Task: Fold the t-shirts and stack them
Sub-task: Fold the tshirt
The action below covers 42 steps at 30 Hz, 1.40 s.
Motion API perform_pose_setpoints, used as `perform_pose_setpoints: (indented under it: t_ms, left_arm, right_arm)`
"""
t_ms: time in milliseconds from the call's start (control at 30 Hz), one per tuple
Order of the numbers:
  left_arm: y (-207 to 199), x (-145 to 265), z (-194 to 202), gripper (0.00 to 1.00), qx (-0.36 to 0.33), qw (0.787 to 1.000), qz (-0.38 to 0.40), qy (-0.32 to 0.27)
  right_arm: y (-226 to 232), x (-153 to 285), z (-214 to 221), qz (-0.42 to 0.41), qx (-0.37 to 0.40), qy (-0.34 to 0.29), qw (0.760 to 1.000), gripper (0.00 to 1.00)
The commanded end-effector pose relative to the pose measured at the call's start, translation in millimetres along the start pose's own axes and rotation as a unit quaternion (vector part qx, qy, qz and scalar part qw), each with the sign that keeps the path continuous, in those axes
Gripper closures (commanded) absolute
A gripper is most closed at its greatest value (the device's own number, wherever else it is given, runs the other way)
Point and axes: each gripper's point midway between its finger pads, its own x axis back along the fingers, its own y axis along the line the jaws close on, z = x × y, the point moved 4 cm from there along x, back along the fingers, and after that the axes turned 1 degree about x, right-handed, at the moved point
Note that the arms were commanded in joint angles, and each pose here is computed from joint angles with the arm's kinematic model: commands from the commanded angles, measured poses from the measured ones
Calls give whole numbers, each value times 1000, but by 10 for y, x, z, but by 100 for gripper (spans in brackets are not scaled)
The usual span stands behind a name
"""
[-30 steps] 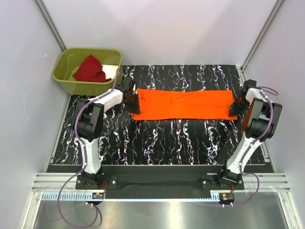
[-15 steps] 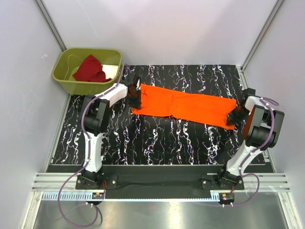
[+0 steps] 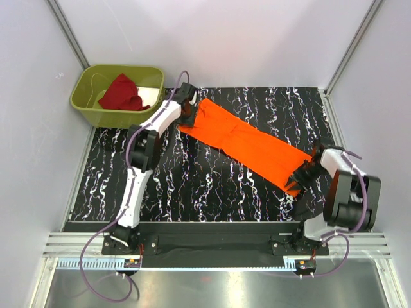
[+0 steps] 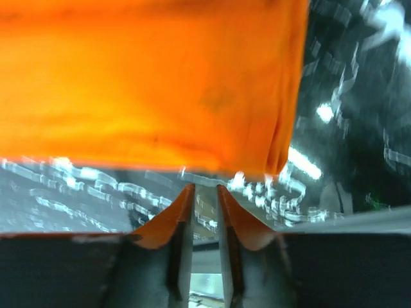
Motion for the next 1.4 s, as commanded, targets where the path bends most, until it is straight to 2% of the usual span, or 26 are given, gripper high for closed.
perform_pose_setpoints:
  t_ms: [0,67,200,300,367,400,433,467,500,533,567,633,667,733,767,900,967,1100,1267,1367]
  left_arm:
    - [159,688,-306,51,-9,997,-36,-70]
    - [191,911,-337,46,4,995,-42,-86]
    - [181,1793,-621,41,33,985,-16,-170]
    - [117,2376,-657,38,56,976,28,-208]
    - [71,2756,-583,38,77,970,58,-223]
    - [64,2757,-459,38,82,972,64,-209]
    - [31,2840,-388,39,94,970,80,-208]
    - [58,3123,-317,39,101,964,85,-231]
    - [30,3209,-226,39,102,962,99,-232]
    - [23,3129,-25,39,112,966,101,-209]
    - [30,3398,71,39,116,958,115,-236]
    - [28,3335,376,39,130,962,118,-210]
    - [17,3513,487,39,132,956,134,-224]
    - [-30,3461,736,41,142,958,151,-197]
    - [-55,3496,888,41,145,957,162,-191]
    - [-67,3616,1131,42,146,954,177,-194]
    - [-38,3670,1225,41,137,957,171,-192]
    - [34,3697,1325,41,111,965,152,-184]
    - [-50,3587,1408,41,110,965,178,-161]
    - [-149,3553,1432,42,118,958,212,-150]
  right_arm:
    - [94,344,149,-26,38,-12,999,72]
    - [194,462,134,-30,72,-36,996,66]
    - [530,702,41,-48,174,-101,978,42]
    - [926,758,-14,-57,244,-104,962,34]
    - [1340,750,7,-66,314,-106,941,28]
    - [1505,762,-22,-76,333,-118,932,25]
    - [1762,772,-58,-94,358,-123,921,17]
    - [1937,766,-36,-102,391,-132,905,10]
    - [2088,762,-77,-108,404,-141,897,9]
    - [2222,585,-126,-103,416,-126,895,9]
    - [2496,754,-209,-125,440,-156,876,3]
    - [2790,546,-238,-123,472,-154,859,2]
    - [3069,711,-266,-149,500,-188,833,2]
    - [3427,662,-244,-173,533,-205,803,3]
    - [3623,588,-249,-177,561,-222,777,4]
    - [3880,350,-209,-199,608,-221,736,9]
    - [4003,302,-125,-210,640,-227,704,9]
    - [4144,-69,-15,-179,671,-223,684,3]
    - [4175,-429,213,-147,695,-217,669,0]
    - [4179,-617,235,-135,698,-216,669,0]
